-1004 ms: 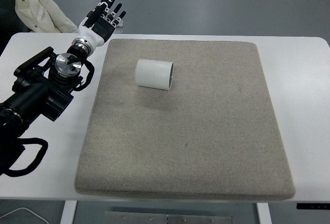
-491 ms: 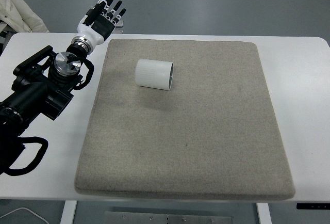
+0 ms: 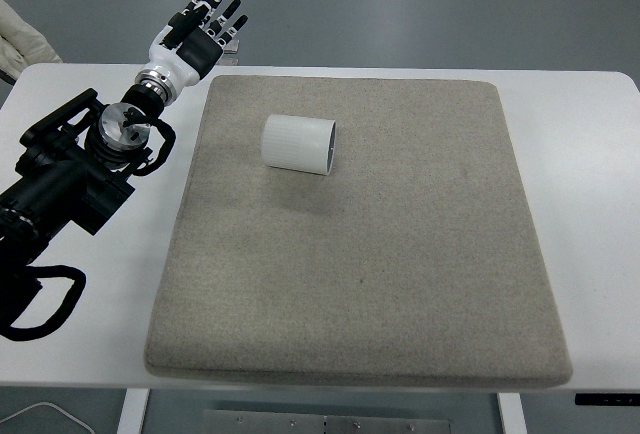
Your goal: Flip white cup upright
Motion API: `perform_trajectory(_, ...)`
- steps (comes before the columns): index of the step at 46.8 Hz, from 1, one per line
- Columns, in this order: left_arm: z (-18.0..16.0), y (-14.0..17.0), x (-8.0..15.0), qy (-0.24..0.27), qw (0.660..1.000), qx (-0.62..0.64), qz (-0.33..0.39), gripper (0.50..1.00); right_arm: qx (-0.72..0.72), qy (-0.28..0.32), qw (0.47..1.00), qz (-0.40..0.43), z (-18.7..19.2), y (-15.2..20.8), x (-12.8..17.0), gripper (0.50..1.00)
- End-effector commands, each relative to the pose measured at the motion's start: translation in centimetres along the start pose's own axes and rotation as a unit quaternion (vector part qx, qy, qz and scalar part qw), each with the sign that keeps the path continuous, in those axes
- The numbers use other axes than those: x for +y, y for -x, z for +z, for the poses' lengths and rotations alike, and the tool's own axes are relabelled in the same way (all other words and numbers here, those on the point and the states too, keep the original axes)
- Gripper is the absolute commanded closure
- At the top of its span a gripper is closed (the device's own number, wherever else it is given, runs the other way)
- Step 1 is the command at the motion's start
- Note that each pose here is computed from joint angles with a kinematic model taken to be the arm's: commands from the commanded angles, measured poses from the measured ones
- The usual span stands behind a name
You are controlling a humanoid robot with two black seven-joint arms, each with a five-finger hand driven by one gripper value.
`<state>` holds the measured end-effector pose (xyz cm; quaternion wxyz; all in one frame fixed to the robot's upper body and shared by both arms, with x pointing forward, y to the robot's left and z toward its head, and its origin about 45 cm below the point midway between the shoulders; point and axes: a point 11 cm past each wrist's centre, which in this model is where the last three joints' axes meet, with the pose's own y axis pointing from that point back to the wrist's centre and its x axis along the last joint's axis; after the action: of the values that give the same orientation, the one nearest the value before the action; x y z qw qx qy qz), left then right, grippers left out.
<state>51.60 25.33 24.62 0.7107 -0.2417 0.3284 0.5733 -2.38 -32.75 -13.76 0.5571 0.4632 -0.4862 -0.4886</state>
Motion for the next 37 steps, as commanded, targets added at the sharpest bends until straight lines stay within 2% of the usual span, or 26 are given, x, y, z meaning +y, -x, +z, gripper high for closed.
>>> perform_trajectory(1,-0.5,0.8,-0.2,-0.017,0.998,-0.051,-0.014,0.5,0.0,0.0,1.0,0.0,0.0,0.0,0.0,0.57)
perform_trajectory(10,0.1,4.0,-1.0,-0.035,0.985,-0.158,-0.065,0.5,0.0,0.0,1.0,0.0,0.0,0.0,0.0,0.57)
perform_trajectory(15,1.6,5.1,-1.1,-0.035,0.973,-0.212,-0.088,0.5,0.0,0.0,1.0,0.0,0.0,0.0,0.0,0.57)
perform_trajectory(22,0.9,7.7,-1.3,-0.054,0.958,-0.251,-0.13,0.5,0.0,0.0,1.0,0.0,0.0,0.0,0.0,0.57)
perform_trajectory(37,2.7,11.3,-0.4,-0.094,0.849,-0.474,-0.215,0.5,0.0,0.0,1.0,0.0,0.0,0.0,0.0,0.57)
